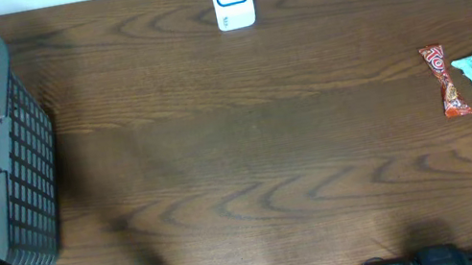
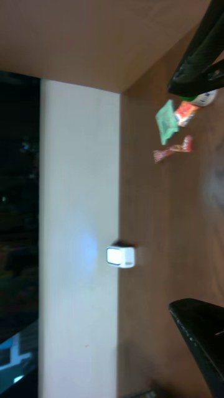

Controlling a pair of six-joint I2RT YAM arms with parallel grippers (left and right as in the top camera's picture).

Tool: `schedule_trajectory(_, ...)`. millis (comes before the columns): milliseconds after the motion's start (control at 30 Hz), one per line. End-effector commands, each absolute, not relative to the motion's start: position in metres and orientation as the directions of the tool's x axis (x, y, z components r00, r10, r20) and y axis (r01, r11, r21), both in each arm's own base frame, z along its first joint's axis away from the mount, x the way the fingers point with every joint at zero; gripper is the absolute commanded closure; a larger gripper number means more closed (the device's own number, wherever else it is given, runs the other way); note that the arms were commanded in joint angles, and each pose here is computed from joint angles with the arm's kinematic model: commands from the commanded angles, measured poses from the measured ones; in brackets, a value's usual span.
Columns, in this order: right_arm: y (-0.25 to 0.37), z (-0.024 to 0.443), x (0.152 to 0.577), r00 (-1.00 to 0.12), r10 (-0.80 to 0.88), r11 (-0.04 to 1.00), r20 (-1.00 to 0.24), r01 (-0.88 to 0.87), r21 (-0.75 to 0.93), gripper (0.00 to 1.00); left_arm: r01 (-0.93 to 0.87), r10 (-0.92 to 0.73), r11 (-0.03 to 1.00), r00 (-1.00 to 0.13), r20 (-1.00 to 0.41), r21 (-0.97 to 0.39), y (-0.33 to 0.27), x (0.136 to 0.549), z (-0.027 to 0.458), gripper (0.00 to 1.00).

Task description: Scan the item barcode

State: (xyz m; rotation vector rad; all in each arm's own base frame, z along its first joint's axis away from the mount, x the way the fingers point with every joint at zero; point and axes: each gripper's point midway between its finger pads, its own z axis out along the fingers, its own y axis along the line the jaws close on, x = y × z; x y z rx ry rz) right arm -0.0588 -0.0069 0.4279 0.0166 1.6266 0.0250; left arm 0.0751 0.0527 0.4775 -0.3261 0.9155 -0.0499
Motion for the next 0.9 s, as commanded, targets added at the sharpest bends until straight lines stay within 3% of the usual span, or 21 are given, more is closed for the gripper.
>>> schedule_trajectory(0, -0.006, 0.405, -0.046, -0.104, -0.001, 1.0, -0.995, 0.001, -0.001, 0.01, -0.096, -0.187, 0.946, 0.621, -0.761, -0.311, 0.054, 0.073, 0.477, 0.02)
schedule_trajectory(867, 0.01, 0.356, 0.151, 0.163, 0.007, 0.998, -0.987, -0.061, -0.003, 0.01, -0.096, -0.187, 0.946, 0.62, -0.762, -0.31, 0.054, 0.073, 0.477, 0.02)
